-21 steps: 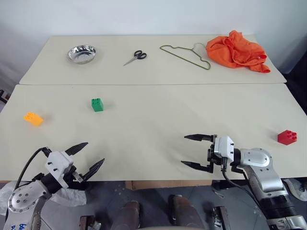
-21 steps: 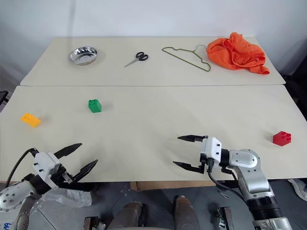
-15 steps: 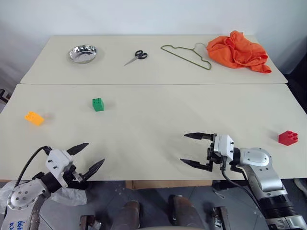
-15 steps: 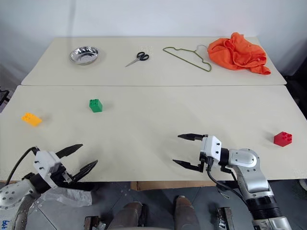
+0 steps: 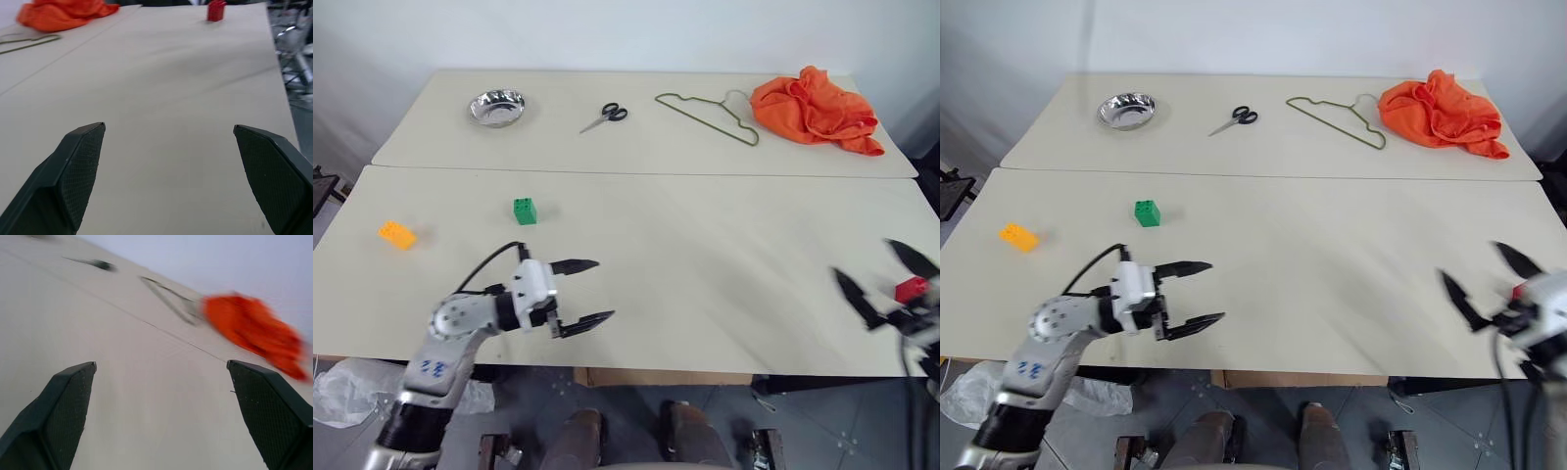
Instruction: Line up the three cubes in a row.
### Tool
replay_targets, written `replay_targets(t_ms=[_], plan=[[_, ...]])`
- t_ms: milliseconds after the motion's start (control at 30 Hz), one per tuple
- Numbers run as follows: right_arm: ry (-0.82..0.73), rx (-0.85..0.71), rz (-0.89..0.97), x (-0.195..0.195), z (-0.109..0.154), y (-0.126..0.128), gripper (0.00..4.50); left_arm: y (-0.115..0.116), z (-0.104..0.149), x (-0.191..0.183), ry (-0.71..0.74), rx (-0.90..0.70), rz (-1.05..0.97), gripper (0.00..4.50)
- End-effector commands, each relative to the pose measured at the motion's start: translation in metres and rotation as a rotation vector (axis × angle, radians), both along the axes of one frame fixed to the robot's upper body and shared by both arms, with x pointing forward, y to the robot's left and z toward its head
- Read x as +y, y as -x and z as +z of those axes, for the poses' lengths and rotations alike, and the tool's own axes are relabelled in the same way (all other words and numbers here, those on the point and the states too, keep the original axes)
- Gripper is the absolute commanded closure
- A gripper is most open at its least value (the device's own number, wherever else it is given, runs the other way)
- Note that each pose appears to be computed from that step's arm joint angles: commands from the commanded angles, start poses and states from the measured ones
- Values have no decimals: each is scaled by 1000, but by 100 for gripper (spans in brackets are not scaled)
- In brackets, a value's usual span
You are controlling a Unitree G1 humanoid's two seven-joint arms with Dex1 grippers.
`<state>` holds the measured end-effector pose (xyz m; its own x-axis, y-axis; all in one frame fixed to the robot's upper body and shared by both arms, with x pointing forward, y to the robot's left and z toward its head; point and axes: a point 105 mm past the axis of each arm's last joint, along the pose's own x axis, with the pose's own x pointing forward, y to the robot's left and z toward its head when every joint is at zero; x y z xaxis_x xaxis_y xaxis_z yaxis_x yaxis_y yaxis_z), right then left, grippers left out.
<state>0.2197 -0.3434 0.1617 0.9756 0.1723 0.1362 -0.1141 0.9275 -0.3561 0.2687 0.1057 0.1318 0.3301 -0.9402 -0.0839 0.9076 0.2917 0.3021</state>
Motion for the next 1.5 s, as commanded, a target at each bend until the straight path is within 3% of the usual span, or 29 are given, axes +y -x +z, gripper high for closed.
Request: replay_targets(t_ms=[33, 167, 300, 433, 533, 733, 867, 1033, 1200, 1333, 1500], plan=[[-79, -14, -271, -53, -19, 33, 0, -2, -5, -17, -31, -1, -80, 3], [-166, -26, -485, -85, -39, 57, 0, -3, -3, -24, -23, -15, -113, 3], [-217, -20, -521, -90, -46, 58, 0, -9, -4, -21, -34, -31, -69, 3], [-272, -41, -497, -86, -28, 31, 0, -13, -2, -17, -2, -21, -32, 3], [-300, 82, -523, -94, -26, 5, 0, -15, 2, -16, 47, 1, -9, 3], [-341, 140, -478, -84, -1, -36, 0, -14, 15, -19, 131, 16, 2, 3], [-341, 202, -507, -82, -6, -52, 0, -7, 8, -18, 88, 31, -26, 3], [-313, 253, -601, -89, -17, -56, 0, -6, 6, -17, 70, 28, -32, 3], [-338, 333, -581, -80, -35, -63, 0, -5, 4, -18, 53, 26, -42, 3], [-363, 352, -533, -66, -43, -68, 87, -7, 6, -16, 47, 14, -34, 0], [-369, 355, -522, -63, -45, -72, 272, -10, 8, -12, 39, 4, -18, 0]])
